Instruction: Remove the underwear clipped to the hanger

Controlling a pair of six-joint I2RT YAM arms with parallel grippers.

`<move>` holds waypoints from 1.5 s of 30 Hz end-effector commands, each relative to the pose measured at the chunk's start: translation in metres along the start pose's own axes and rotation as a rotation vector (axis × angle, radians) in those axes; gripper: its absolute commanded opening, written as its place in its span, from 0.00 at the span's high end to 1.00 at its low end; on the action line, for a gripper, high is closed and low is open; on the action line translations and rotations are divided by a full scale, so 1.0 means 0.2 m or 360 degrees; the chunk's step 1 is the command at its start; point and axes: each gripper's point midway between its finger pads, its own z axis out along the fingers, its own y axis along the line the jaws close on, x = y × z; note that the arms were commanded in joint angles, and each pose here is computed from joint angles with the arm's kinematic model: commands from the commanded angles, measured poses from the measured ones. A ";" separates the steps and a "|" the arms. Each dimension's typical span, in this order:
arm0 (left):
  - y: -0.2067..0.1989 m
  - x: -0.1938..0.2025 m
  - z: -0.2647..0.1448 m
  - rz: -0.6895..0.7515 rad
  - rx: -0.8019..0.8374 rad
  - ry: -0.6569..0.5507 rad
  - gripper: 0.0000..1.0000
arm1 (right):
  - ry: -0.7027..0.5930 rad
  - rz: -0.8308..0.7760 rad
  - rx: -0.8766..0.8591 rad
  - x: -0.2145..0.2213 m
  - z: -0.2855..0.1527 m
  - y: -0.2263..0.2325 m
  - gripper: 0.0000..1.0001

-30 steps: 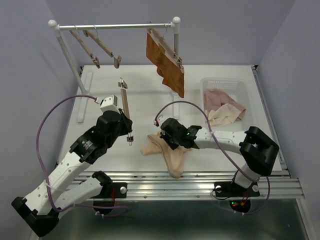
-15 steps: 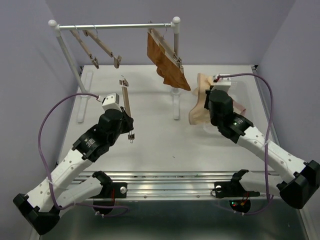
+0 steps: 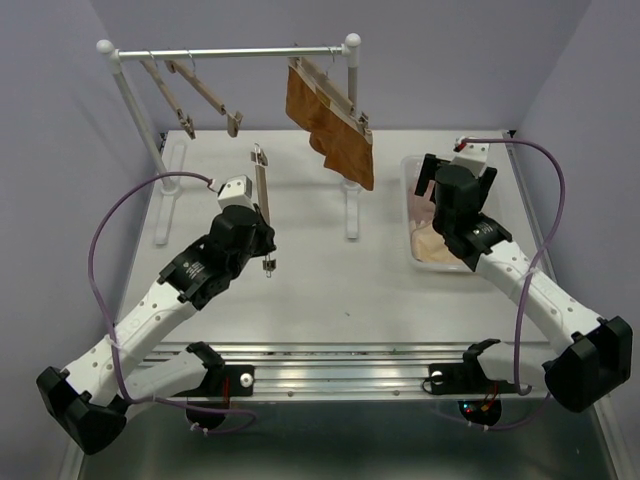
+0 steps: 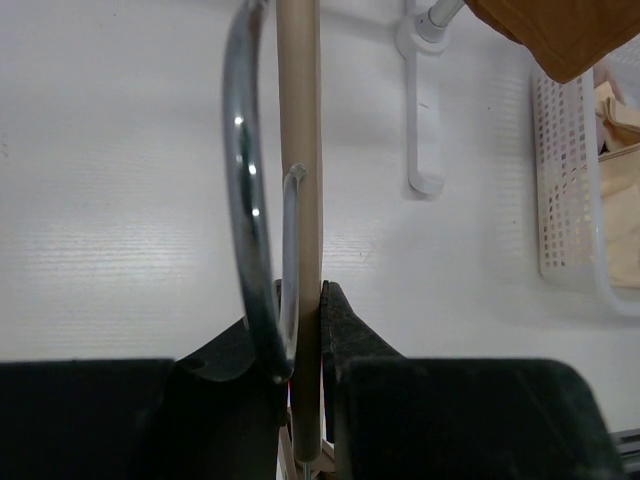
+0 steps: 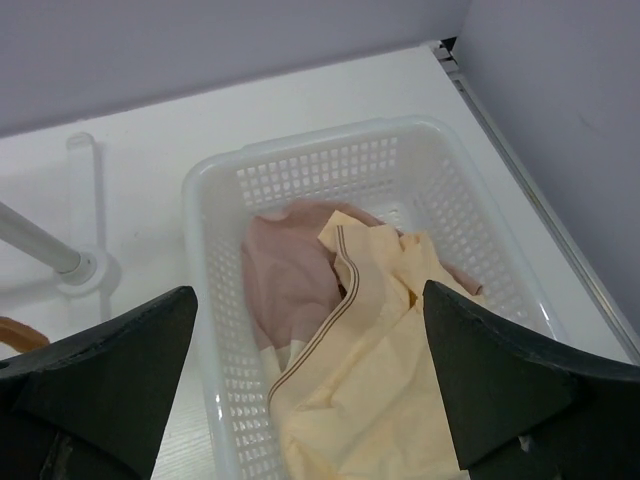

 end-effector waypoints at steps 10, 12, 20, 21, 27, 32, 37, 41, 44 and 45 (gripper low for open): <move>-0.28 -0.41 0.10 0.0054 0.0079 -0.0237 1.00 | -0.0092 0.0210 -0.0146 -0.13 -0.06 0.05 0.00; -0.34 -0.47 0.16 0.0079 0.0077 -0.0248 1.00 | -0.0097 0.0217 -0.0170 -0.13 -0.06 0.06 0.00; -0.42 -0.67 0.34 0.0216 -0.0055 -0.0298 1.00 | -0.0123 0.0239 -0.0164 -0.15 -0.09 0.03 0.00; -0.44 -0.73 0.33 0.0224 -0.0062 -0.0324 1.00 | -0.0129 0.0245 -0.0153 -0.15 -0.09 0.02 0.00; -0.44 -0.91 0.39 0.0214 -0.0149 -0.0351 1.00 | -0.0186 0.0301 -0.0148 -0.19 -0.13 -0.02 0.00; -0.36 -1.02 0.46 0.0245 -0.0296 -0.0368 1.00 | -0.0201 0.0302 -0.0116 -0.19 -0.14 -0.05 0.00; -0.32 -1.18 0.46 0.0228 -0.0310 -0.0430 1.00 | -0.0252 0.0349 -0.0122 -0.24 -0.15 -0.06 0.00; -0.22 -1.26 0.48 0.0211 -0.0355 -0.0457 1.00 | -0.0261 0.0350 -0.0111 -0.25 -0.16 -0.08 0.00; -0.18 -1.31 0.47 0.0194 -0.0357 -0.0489 1.00 | -0.0264 0.0351 -0.0114 -0.25 -0.17 -0.08 0.00; -0.15 -1.33 0.47 0.0185 -0.0372 -0.0499 1.00 | -0.0269 0.0356 -0.0115 -0.26 -0.17 -0.08 0.00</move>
